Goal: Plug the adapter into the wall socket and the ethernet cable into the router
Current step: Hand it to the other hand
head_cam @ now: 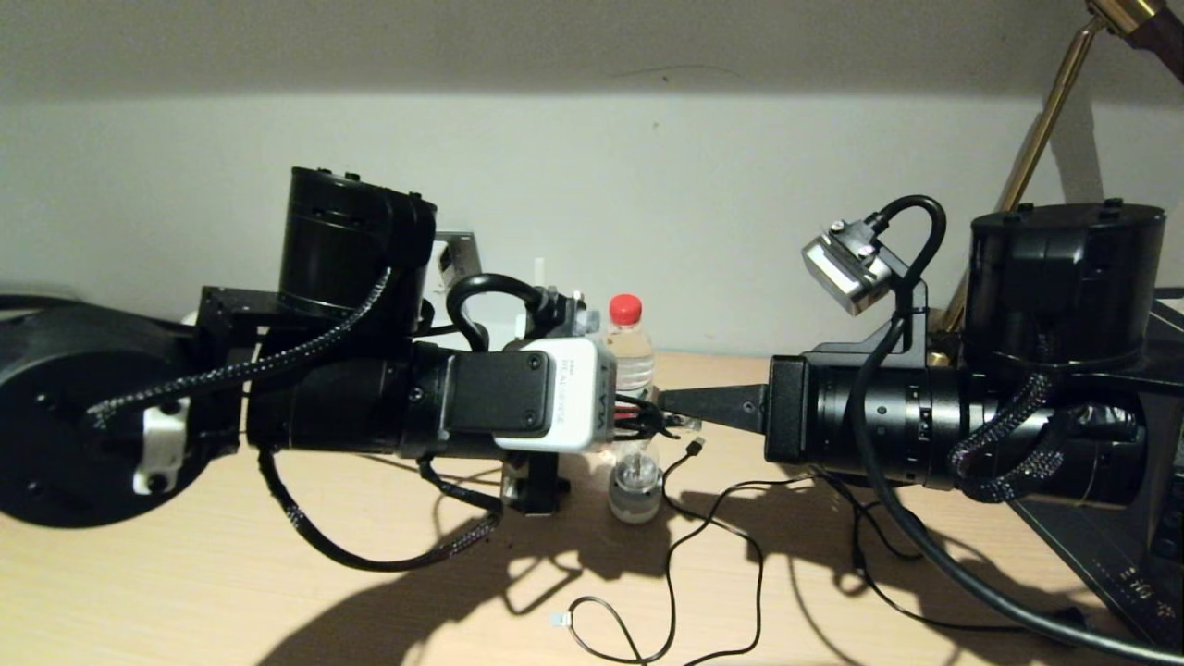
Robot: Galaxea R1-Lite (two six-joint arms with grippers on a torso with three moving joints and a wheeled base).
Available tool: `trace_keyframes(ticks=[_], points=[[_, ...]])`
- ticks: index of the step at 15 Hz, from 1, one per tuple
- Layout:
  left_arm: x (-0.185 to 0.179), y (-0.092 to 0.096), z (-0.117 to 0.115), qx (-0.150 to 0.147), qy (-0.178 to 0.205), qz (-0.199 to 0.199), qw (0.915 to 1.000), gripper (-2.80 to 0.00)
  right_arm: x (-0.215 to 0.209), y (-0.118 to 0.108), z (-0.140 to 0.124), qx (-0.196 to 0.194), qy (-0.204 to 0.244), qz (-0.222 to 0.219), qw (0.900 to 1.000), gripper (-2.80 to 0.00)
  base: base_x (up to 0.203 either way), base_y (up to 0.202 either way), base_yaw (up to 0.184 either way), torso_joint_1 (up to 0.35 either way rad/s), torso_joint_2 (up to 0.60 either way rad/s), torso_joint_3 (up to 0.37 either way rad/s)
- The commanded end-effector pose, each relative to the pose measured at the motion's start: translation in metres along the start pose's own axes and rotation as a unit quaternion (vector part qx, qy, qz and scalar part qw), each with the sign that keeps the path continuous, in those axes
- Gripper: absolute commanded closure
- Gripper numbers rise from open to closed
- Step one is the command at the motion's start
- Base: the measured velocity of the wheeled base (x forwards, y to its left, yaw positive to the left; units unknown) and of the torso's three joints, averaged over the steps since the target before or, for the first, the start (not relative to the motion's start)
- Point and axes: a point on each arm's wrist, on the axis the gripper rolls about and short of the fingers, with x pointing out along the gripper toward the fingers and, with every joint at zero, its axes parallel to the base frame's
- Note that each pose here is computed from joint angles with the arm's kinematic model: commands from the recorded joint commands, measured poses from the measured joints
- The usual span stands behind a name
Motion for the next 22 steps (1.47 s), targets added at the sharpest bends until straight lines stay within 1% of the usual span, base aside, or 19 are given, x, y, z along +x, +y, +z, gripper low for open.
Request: trace_keyframes(ticks=[1,6,7,8,9,11,13,18,19,20,22], points=[[0.0012,0.0006,-0.0004,0.004,-0.003,0.003,1.0,0.0,0.0,0.0007,-0.0006,0.002,0.001,0.003,1.0,0.0,0.0,0.0,0.0,0.0,0.0,0.0],[0.0016,-0.0012,-0.0014,0.002,-0.002,0.0,1.0,0.0,0.0002,0.0015,-0.0026,0.002,0.004,0.003,1.0,0.0,0.0,0.0,0.0,0.0,0.0,0.0],[0.0016,-0.0012,-0.0014,0.002,-0.002,0.0,1.0,0.0,0.0002,0.0012,-0.003,0.002,0.005,0.002,1.0,-2.6,0.0,0.0,0.0,0.0,0.0,0.0],[0.0019,-0.0026,-0.0022,0.001,0.0,-0.002,1.0,0.0,0.0002,0.0013,-0.0028,0.003,0.004,0.002,1.0,-2.8,0.0,0.0,0.0,0.0,0.0,0.0],[0.002,-0.0049,-0.0033,-0.001,0.001,-0.005,1.0,0.0,0.0002,0.0014,-0.0024,0.003,0.002,-0.001,1.0,-2.8,0.0,0.0,0.0,0.0,0.0,0.0],[0.0022,-0.0053,-0.0048,-0.003,0.002,-0.004,1.0,0.0,0.0011,0.0013,-0.0032,0.002,-0.009,-0.02,1.0,-2.8,0.0,0.0,0.0,0.0,0.0,0.0],[0.0021,-0.0035,-0.0057,-0.001,0.001,0.004,1.0,0.0,0.0019,0.0025,-0.0058,0.002,-0.004,-0.018,1.0,-2.8,0.0,0.0,0.0,0.0,0.0,0.0],[0.0024,-0.0038,-0.0066,-0.002,0.002,0.004,1.0,0.0,0.002,0.0038,-0.0071,0.003,-0.002,-0.016,1.0,-2.8,0.0,0.0,0.0,0.0,0.0,0.0],[0.0024,-0.0038,-0.0066,-0.002,0.002,0.004,1.0,0.0,0.002,0.0038,-0.0071,0.003,-0.002,-0.016,1.0,-0.14,0.0,0.0,0.0,0.0,0.0,0.0],[0.0022,-0.0037,-0.007,-0.002,0.002,0.004,1.0,0.0,0.002,0.0036,-0.0075,0.003,-0.001,-0.016,1.0,0.0,0.0,0.0,0.0,0.0,0.0,0.0],[0.0026,-0.0041,-0.0074,-0.003,0.003,0.003,1.0,0.0,0.002,0.0036,-0.0075,0.003,-0.002,-0.017,1.0,0.0,0.0,0.0,0.0,0.0,0.0,0.0]])
